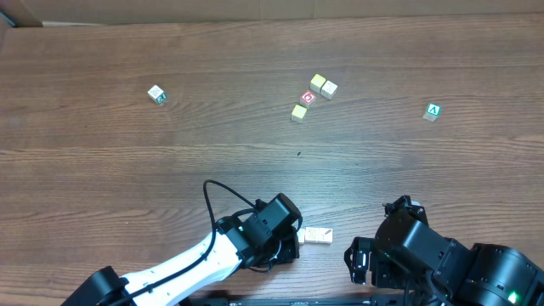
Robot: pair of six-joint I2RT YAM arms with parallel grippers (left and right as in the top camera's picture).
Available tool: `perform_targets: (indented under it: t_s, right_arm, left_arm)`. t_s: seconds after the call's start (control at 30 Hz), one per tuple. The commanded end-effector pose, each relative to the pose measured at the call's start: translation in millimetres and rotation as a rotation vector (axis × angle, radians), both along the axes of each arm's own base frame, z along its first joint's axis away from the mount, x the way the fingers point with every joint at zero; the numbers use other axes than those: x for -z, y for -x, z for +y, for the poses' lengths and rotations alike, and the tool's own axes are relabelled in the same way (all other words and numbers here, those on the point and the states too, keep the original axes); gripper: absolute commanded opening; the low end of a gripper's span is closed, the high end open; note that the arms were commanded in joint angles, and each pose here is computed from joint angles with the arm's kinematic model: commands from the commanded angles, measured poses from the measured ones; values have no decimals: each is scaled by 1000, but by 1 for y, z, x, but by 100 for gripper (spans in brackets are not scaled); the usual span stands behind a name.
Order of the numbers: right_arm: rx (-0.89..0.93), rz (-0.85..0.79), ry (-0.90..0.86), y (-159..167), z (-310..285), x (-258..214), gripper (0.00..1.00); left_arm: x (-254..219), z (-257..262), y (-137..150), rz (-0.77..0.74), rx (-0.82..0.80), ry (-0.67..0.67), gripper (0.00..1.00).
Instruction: Flip 4 blocks
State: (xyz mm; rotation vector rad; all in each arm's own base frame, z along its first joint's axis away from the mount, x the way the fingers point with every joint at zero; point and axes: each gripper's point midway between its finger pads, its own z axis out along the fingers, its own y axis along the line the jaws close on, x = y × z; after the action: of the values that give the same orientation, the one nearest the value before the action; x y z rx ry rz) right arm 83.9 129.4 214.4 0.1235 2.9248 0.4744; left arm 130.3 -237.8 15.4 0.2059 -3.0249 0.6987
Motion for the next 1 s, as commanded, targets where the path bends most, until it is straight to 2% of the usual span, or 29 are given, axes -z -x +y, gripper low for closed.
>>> perform_targets:
  t_s: [0.0, 0.23, 0.97]
  right_arm:
    - [-8, -7, -18, 0, 2, -5, 100]
    - [-8, -6, -17, 0, 2, -5, 100]
    - [-8, -6, -17, 1, 2, -5, 100]
  left_arm:
    - [12, 2, 3, 31, -12, -29, 4]
    - [26, -3, 2, 54, -8, -36, 4]
    - [26, -4, -3, 32, -17, -34, 4]
